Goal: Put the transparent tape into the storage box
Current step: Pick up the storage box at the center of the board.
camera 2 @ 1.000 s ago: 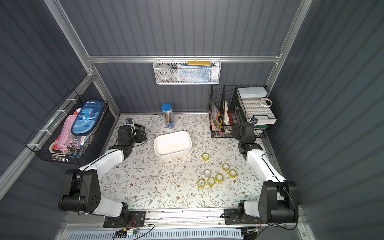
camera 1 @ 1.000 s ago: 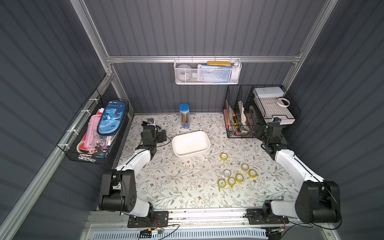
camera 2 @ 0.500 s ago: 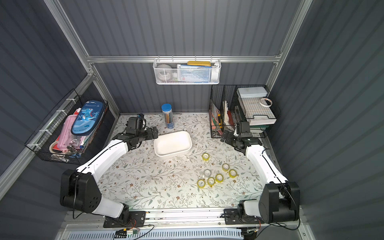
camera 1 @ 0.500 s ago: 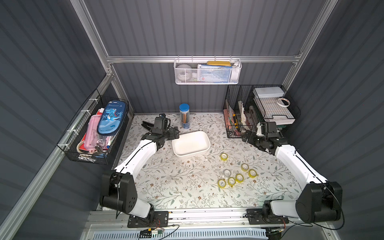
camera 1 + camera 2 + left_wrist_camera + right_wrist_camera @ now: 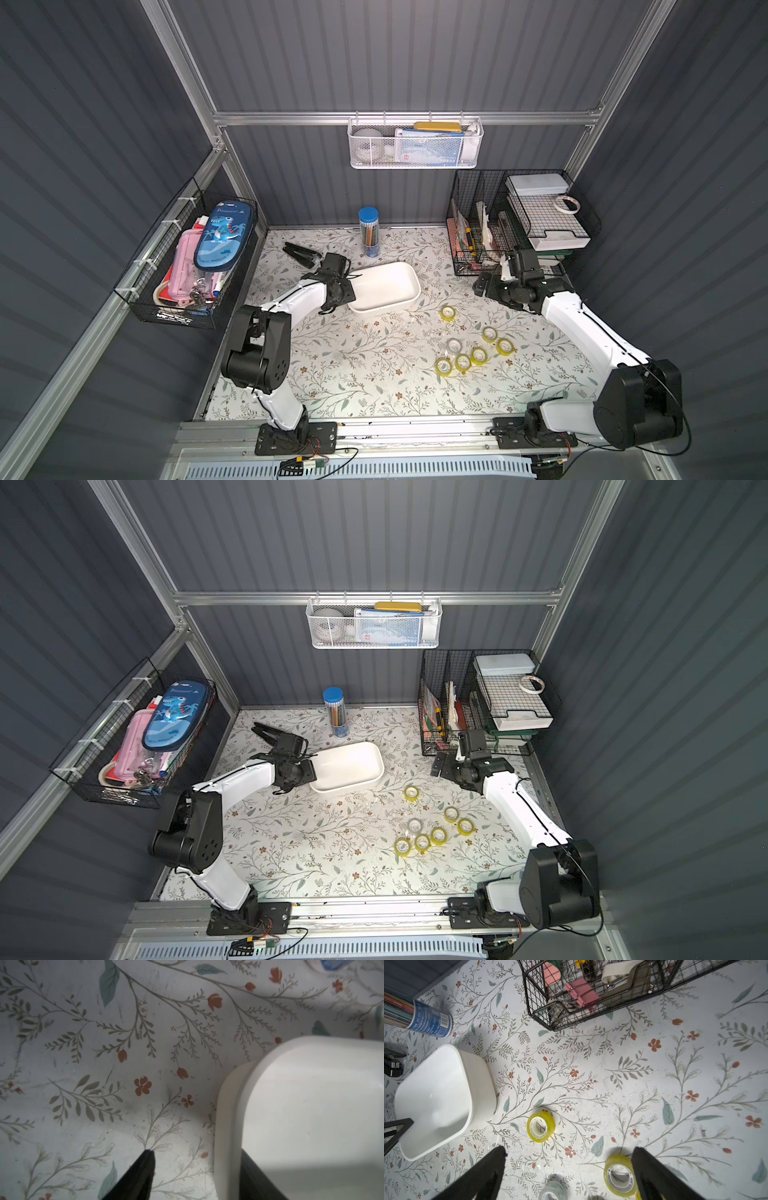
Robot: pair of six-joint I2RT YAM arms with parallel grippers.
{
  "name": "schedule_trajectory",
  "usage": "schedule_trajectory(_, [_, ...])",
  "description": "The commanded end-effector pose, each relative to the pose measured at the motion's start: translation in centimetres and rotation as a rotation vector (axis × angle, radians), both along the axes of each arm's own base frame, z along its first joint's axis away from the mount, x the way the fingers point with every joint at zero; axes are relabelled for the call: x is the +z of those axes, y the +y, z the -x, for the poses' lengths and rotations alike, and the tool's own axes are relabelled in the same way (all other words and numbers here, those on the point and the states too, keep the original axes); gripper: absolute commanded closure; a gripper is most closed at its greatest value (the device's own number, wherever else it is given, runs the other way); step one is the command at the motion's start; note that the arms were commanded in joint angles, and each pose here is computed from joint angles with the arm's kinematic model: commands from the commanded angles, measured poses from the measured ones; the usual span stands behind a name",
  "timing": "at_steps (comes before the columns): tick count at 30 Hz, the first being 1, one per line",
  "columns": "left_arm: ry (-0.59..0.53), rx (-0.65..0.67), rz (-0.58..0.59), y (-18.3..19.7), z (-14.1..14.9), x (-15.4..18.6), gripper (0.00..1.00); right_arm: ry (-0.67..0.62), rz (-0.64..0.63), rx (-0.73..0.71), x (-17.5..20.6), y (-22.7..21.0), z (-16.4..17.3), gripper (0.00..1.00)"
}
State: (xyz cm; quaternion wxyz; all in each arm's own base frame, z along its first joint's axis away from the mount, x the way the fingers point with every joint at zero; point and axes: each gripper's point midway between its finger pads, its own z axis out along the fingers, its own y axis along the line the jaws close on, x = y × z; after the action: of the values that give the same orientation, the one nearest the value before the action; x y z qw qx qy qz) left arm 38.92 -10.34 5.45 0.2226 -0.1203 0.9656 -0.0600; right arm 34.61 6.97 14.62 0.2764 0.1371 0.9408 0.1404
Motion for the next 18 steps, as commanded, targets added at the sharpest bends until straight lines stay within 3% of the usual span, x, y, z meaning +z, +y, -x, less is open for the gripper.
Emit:
schedule_trajectory(1, [0.01, 0.023, 0.007, -0.1, 0.1, -1.5, 0.48, 0.014, 0.011, -0.004, -0.4, 0.0, 0.6, 0.01])
schedule_trajectory(3, [0.014, 0.016, 0.019, -0.3, 0.2, -2.0, 0.65, 0.013, 0.009, -0.004, -0.4, 0.1, 0.7, 0.02])
schedule_trajectory(5, [0.018, 0.015, 0.019, -0.2, 0.5, -2.0, 0.98, 0.018, 0.008, -0.001, -0.4, 0.1, 0.8, 0.03])
schedule_trajectory(13, [-0.025, 0.0, 0.009, 1.2, 4.6, 3.7, 1.0, 0.042, 0.003, -0.015, -0.6, 0.1, 2.0, 0.03])
schedule_trajectory(18, [0.026, -0.054, 0.03, 0.4, 9.3, 4.5, 1.0, 0.088, 0.004, -0.017, -1.7, 0.1, 3.1, 0.01])
